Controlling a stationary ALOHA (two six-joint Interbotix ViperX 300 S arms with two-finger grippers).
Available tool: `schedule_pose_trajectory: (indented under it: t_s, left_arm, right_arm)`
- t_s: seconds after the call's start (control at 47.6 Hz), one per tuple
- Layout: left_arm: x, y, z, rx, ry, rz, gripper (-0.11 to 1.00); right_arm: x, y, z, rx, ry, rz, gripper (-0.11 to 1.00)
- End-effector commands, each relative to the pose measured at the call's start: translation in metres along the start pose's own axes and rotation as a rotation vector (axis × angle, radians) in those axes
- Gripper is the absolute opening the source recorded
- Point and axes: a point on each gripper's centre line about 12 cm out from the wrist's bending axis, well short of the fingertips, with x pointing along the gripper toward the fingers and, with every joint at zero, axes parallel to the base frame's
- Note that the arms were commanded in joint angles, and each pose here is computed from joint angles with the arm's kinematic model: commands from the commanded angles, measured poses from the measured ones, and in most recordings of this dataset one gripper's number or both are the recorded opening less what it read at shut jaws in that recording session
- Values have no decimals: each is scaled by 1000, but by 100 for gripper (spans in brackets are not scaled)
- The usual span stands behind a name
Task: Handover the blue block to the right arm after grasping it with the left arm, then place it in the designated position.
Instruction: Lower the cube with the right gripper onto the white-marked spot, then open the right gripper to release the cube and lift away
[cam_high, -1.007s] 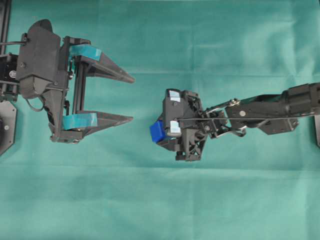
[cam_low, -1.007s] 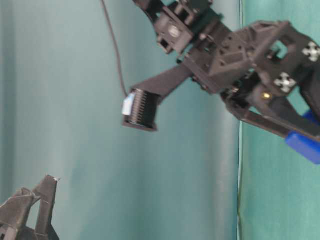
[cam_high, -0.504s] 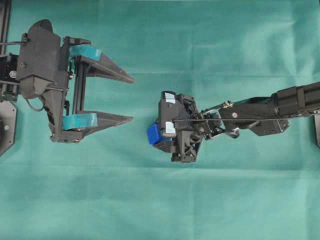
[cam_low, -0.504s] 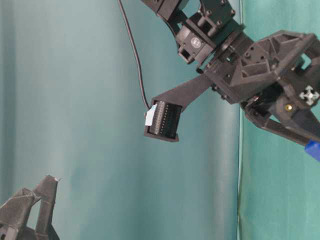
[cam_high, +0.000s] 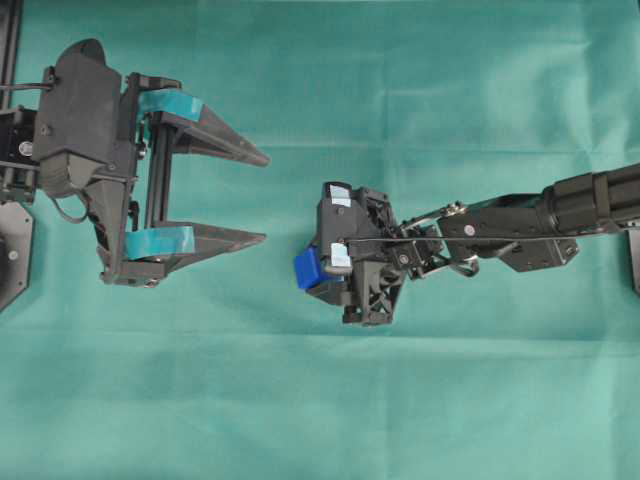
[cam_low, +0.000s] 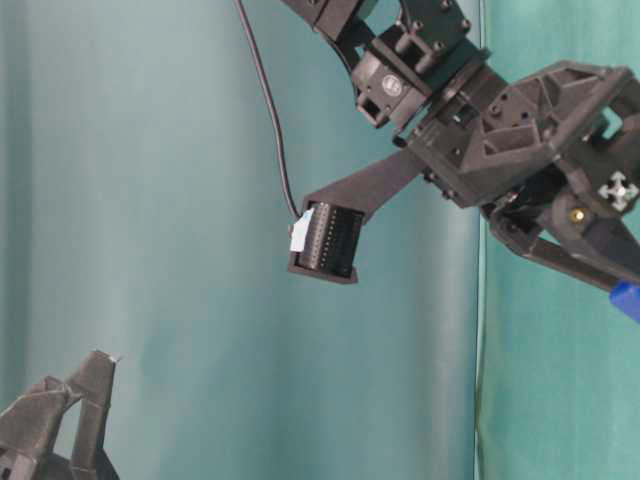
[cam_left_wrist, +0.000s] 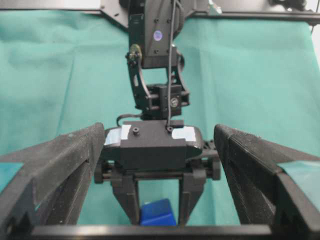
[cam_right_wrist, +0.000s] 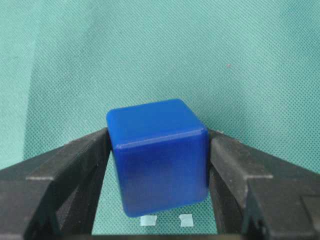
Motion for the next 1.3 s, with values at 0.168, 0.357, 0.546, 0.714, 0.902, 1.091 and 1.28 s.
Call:
schedule_pose_trajectory:
  t_s: [0.168,0.357,0.546,0.714,0.902,1.091,1.28]
  left_arm:
    - [-4,0,13,2,-38,-1,100]
    - [-4,0,13,0,-38,0,100]
    - [-3,0,13,0,-35,0,100]
    - [-3,0,13,1,-37,1,100]
    - [-4,0,13,1,-38,1,100]
    - [-4,0,13,0,-37,-1,100]
    - [-4,0,13,3,-37,1,100]
  right_arm:
    - [-4,2,13,2,-39,11,61]
    - [-4,5,12,-4,-38,16,61]
    - [-4,6,13,-3,-39,17,61]
    - [-4,6,13,-2,-40,17,61]
    - [-4,6,19,16,-49,14,82]
    - [-4,6,20,19,-46,8,91]
    - [-4,6,20,19,-45,7,91]
